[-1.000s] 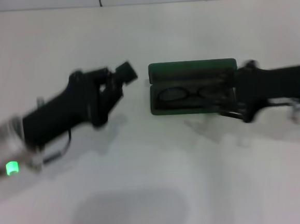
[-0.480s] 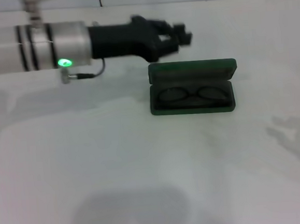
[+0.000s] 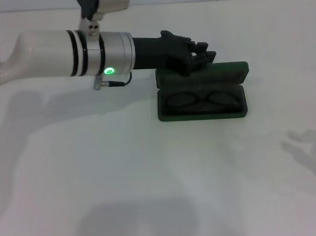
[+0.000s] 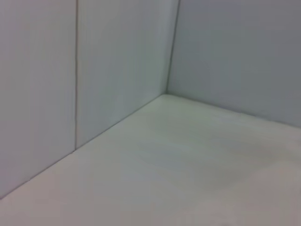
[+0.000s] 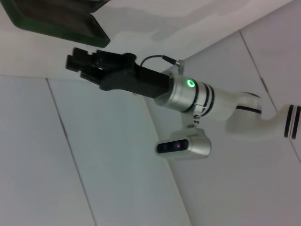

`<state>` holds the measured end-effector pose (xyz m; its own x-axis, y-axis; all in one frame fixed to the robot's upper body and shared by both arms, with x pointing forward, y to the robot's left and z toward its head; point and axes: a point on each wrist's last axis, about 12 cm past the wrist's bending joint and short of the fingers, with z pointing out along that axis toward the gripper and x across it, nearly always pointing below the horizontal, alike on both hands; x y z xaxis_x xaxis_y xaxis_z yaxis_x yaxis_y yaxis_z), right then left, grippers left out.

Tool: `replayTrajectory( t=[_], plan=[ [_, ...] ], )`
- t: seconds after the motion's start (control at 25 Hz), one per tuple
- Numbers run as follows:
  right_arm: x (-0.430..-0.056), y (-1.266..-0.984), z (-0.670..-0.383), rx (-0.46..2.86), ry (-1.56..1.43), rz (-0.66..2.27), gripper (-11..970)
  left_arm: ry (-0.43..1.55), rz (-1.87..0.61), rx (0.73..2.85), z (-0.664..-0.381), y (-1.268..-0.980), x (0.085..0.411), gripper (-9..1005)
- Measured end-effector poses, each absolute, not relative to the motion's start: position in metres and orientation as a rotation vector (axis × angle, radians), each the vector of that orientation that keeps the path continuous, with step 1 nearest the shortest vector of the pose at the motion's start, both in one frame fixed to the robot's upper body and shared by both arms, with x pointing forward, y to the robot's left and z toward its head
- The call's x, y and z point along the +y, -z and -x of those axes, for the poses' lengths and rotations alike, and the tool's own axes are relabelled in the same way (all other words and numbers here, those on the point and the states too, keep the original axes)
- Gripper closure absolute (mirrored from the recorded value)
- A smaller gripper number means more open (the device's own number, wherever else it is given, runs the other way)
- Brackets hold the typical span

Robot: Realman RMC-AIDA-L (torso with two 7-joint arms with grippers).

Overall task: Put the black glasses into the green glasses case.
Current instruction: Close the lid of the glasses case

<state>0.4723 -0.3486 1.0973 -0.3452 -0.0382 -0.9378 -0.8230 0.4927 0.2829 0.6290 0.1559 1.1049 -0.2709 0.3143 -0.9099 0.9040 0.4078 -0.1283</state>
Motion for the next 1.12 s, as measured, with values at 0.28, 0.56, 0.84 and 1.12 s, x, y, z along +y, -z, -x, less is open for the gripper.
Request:
replayTrajectory(
  t=[0.28,0.56,0.84,1.12],
  plan=[
    [-0.344,-1.099,-0.478,1.732,-0.988,0.753,680,0.795,-1.070,1.843,-0.628,-1.094,0.150,756],
    [-0.342,-1.096,-0.481,1.738,-0.980,0.739,680,0.805,-1.079,1.872,-0.624,-1.090,0.151,778],
    [-0.341,-1.092,-0.482,1.733,-0.983,0.725,681,0.824,-1.133,1.916,-0.613,-1.079,0.150,784],
    [-0.341,-1.092,-0.483,1.736,-0.975,0.724,680,0.856,-1.155,1.921,-0.599,-1.068,0.148,799]
  ],
)
